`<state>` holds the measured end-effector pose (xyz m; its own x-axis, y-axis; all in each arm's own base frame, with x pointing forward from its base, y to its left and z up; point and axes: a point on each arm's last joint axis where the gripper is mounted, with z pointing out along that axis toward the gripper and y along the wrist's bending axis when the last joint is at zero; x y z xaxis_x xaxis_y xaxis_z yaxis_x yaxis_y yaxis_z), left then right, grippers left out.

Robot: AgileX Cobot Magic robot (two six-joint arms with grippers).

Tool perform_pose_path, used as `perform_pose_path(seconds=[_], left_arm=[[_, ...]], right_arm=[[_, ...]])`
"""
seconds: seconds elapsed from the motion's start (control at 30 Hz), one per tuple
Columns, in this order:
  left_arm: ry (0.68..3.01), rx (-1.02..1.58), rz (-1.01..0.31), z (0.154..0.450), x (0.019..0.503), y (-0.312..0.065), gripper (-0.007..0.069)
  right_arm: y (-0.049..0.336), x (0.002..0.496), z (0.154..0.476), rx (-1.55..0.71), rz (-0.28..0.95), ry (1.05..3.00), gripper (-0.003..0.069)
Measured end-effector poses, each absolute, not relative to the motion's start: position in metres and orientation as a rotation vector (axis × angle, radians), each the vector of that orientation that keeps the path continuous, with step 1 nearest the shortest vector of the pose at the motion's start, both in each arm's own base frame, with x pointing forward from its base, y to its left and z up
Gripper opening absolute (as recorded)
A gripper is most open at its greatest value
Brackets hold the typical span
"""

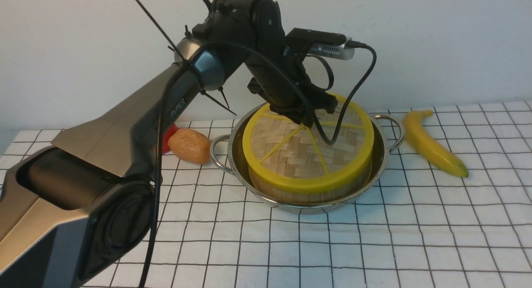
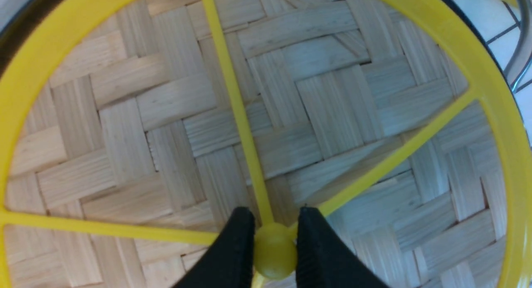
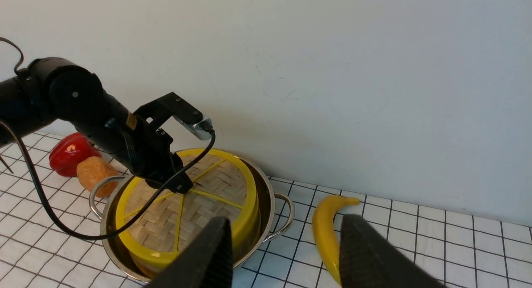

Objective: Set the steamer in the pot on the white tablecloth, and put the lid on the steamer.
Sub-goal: 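Place the yellow bamboo steamer lid onto the steamer in the pot with the left gripper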

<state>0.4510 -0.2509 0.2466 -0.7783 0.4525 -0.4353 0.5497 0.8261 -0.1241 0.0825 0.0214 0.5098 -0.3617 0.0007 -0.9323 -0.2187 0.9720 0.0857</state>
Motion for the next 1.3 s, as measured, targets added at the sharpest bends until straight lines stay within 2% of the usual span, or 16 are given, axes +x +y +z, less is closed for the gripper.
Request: perform_pose_path(seconds=[1.3], left_arm=[[2.57,0.754,-0.318,0.2546,0.4542,-0.2504,0.012]], right_arm=[[0.0216,0.0852,0.5092,-0.157,0.235,1.937,0.0366]])
